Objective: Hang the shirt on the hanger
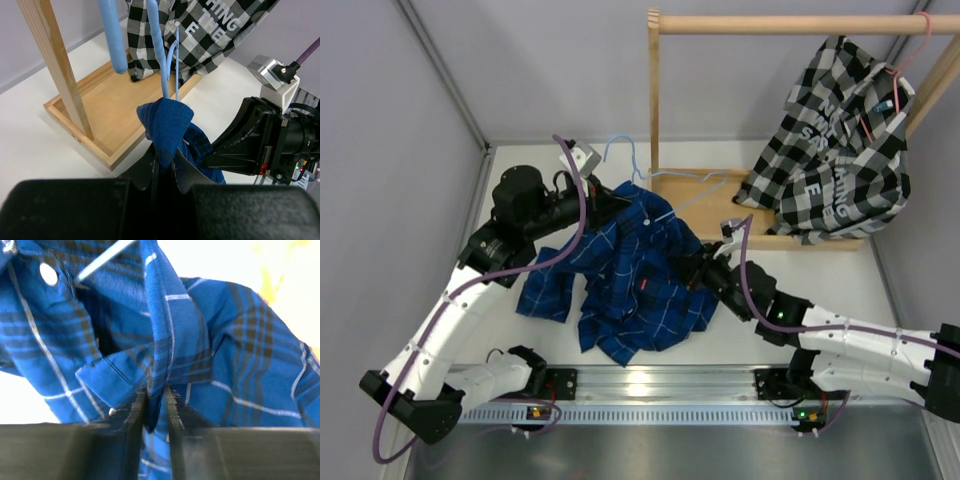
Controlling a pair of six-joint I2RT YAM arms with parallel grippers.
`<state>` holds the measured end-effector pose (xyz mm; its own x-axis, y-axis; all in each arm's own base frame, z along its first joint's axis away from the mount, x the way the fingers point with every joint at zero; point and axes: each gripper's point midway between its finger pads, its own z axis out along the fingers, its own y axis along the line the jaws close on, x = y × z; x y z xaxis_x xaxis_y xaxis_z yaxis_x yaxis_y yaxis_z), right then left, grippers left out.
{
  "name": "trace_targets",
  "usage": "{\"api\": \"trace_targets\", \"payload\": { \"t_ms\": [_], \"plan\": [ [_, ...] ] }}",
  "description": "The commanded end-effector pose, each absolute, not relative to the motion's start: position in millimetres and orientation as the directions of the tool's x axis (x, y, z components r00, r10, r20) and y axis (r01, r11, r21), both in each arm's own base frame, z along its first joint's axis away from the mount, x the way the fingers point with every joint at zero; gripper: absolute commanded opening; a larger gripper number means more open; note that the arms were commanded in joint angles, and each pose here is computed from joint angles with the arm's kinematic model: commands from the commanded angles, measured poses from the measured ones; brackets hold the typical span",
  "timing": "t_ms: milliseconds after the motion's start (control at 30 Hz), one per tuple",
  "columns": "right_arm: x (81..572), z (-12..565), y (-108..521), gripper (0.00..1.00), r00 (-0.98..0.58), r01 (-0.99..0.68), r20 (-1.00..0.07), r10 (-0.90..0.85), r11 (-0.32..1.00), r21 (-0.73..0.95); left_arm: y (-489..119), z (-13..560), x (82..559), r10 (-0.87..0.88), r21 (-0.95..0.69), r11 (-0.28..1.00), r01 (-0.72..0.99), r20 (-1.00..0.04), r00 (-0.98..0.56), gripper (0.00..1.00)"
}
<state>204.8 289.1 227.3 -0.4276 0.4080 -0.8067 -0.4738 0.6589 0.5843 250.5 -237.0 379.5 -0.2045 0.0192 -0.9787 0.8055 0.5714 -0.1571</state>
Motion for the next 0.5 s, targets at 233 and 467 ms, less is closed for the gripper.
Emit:
{"api": "trace_targets", "payload": {
  "t_ms": [233,467],
  "plan": [
    [250.4,265.4,253.2,0.0,-0.315,-0.428,-0.847,0.428,0.732,0.529,-231.2,408.2,237.7,-0.052,-0.105,0.558,0.823,-0.994,-0.092,0.0],
    [282.7,272.7,217.1,0.0,-0.371,-0.432,-0.861,0.348,0.756,0.492,-220.9,391.5,217.5,-0.045,-0.094,0.549,0.831,-0.996,-0.083,0.0]
  ]
}}
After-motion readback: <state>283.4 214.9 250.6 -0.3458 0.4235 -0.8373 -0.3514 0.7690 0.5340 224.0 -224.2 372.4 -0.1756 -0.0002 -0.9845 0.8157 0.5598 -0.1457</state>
